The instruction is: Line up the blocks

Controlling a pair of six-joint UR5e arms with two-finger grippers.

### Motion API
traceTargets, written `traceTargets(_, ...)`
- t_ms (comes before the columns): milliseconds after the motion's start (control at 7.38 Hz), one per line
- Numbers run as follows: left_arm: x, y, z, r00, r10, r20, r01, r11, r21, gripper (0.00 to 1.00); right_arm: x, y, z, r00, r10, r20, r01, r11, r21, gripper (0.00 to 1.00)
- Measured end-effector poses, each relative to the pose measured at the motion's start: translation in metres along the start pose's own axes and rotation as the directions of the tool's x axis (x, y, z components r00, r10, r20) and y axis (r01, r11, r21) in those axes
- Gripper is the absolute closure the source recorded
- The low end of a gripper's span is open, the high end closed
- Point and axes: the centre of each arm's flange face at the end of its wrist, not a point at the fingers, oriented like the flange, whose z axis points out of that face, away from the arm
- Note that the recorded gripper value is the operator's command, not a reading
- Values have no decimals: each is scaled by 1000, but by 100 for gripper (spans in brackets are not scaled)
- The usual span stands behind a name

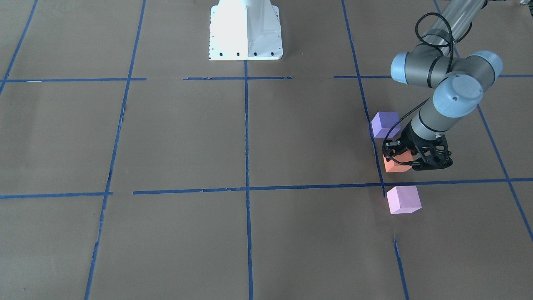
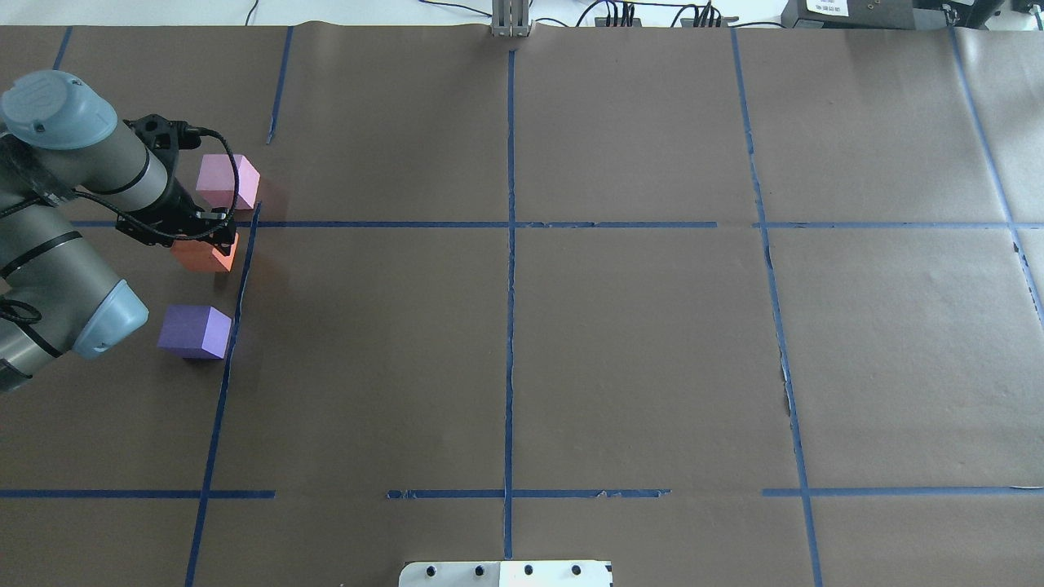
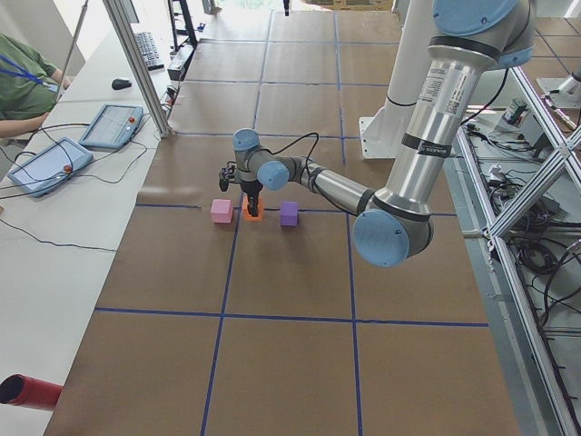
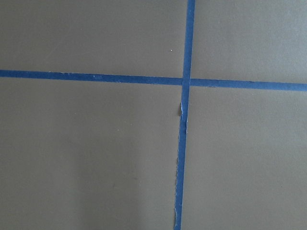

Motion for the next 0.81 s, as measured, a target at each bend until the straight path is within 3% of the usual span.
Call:
traceTargets(542,-3,-5,-4,1000,8,2,-8,1000,6,0,0,0,0,1000,-1,0,1,1000,1,0)
traceTargets(812,-9,-19,-46,1000,-1,-24,2,998,68,0,0,0,0,1000,-1,-1,1,1000,0,0)
